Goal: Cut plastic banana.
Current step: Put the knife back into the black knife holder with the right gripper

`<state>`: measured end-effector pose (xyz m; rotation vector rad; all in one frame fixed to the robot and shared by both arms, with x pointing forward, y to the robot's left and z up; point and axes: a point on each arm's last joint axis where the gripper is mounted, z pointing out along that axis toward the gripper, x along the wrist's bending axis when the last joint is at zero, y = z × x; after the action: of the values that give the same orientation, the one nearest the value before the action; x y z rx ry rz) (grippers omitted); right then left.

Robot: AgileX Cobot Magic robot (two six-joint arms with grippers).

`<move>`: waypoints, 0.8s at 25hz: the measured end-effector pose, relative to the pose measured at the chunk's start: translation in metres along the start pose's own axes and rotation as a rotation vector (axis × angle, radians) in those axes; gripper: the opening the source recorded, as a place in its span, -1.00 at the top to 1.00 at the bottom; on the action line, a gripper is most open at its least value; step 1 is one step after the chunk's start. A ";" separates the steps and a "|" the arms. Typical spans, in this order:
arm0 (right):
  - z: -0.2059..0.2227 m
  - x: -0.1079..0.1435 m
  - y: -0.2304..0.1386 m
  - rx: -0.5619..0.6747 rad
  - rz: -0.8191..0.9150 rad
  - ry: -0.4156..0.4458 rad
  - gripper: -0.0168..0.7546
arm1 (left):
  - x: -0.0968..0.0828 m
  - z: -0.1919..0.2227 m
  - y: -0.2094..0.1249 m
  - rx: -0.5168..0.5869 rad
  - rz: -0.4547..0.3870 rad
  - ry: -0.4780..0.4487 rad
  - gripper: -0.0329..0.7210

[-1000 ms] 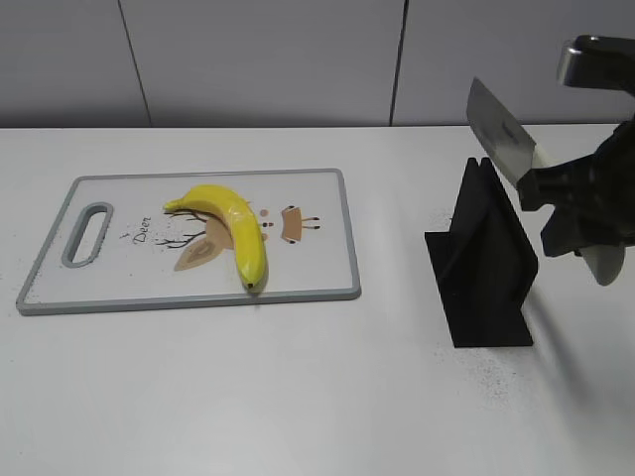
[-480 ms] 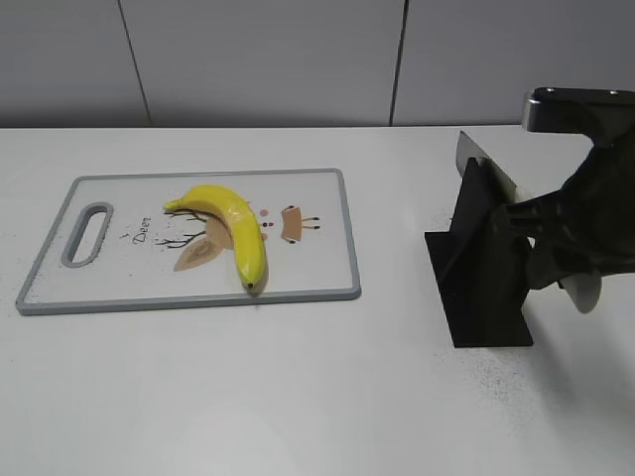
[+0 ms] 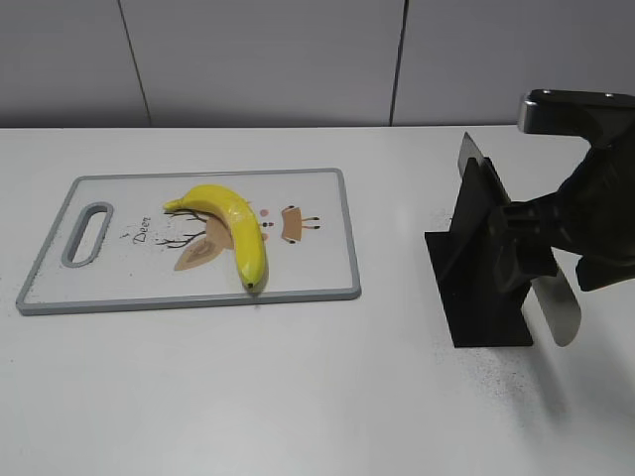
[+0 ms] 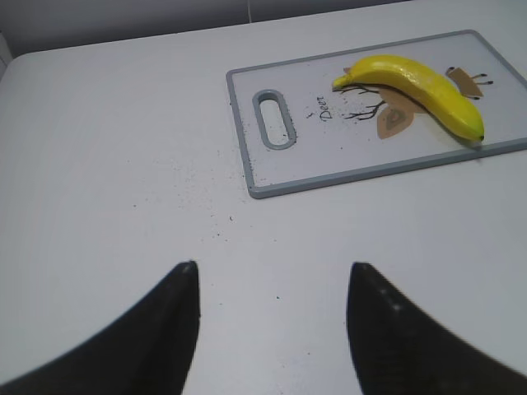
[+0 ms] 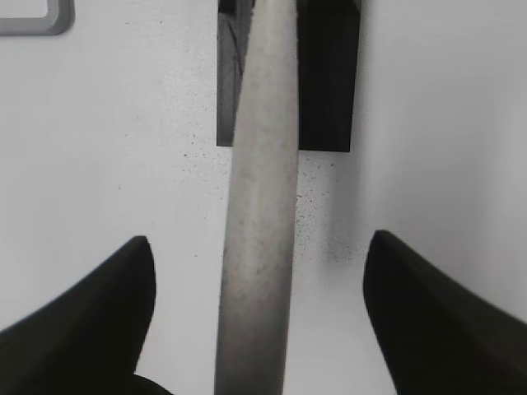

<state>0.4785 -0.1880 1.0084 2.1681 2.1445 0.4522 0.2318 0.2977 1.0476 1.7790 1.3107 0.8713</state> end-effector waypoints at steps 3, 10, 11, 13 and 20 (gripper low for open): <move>-0.004 0.000 0.000 -0.013 -0.027 0.006 -0.66 | 0.000 0.000 0.000 -0.001 0.000 0.000 -0.55; -0.060 -0.004 -0.017 -0.164 -0.191 0.061 -0.65 | 0.000 0.000 0.000 -0.003 -0.004 0.008 -0.55; -0.068 -0.006 -0.023 -0.195 -0.215 0.069 -0.65 | 0.000 0.000 0.000 -0.002 -0.010 0.018 -0.55; -0.079 -0.014 -0.040 -0.237 -0.247 0.080 -0.64 | 0.000 0.000 0.001 0.001 -0.027 0.049 -0.55; -0.092 -0.045 -0.105 -0.339 -0.343 0.080 -0.57 | -0.001 0.001 0.001 0.007 -0.070 0.125 -0.55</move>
<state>0.3547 -0.2437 1.0630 1.5950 2.2209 0.8123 0.2324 0.2967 1.0481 1.6959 1.4487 0.9528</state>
